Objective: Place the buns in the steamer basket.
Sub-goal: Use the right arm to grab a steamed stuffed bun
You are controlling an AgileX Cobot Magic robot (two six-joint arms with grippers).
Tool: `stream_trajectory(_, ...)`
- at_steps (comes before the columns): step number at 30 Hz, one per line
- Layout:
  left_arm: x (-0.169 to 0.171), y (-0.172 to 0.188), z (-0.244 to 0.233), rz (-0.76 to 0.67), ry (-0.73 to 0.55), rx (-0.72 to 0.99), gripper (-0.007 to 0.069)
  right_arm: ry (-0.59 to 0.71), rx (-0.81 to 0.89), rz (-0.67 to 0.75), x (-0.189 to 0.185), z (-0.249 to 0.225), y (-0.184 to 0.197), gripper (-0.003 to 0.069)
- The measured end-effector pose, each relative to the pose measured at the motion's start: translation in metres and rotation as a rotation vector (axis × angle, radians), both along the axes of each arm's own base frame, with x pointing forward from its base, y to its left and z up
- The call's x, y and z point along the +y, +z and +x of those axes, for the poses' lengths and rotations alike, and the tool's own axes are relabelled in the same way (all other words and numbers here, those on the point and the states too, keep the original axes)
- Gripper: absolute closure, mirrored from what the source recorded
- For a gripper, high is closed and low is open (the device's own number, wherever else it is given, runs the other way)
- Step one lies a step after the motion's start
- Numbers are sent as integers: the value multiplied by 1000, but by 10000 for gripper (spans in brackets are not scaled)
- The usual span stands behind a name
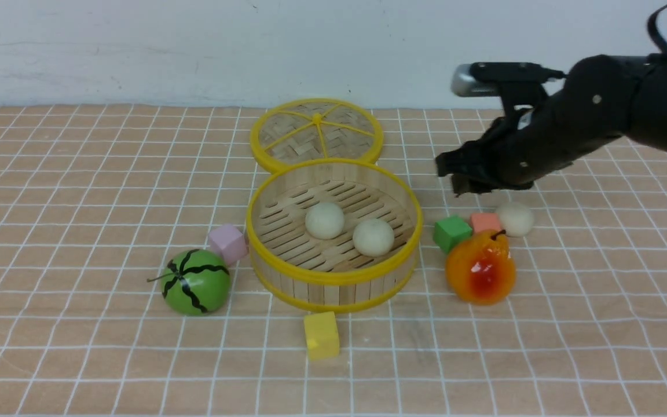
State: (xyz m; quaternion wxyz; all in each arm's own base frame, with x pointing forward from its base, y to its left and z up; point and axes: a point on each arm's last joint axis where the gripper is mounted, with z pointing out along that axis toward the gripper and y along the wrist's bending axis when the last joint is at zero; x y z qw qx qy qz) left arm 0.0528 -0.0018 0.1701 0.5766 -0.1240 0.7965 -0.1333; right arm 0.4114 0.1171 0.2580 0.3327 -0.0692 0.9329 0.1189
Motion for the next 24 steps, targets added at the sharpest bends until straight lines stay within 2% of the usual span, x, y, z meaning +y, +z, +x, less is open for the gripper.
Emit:
stream_trajectory(8,0,0,0,0,0,0,387,-100,77,-23,-42,19,-34,407)
stream_trajectory(15,0,0,0,0,0,0,387,-167,58,-28,-69,28,-42,407)
stream_trajectory(24,0,0,0,0,0,0,387,-210,15,-5,-73,44,-70,407)
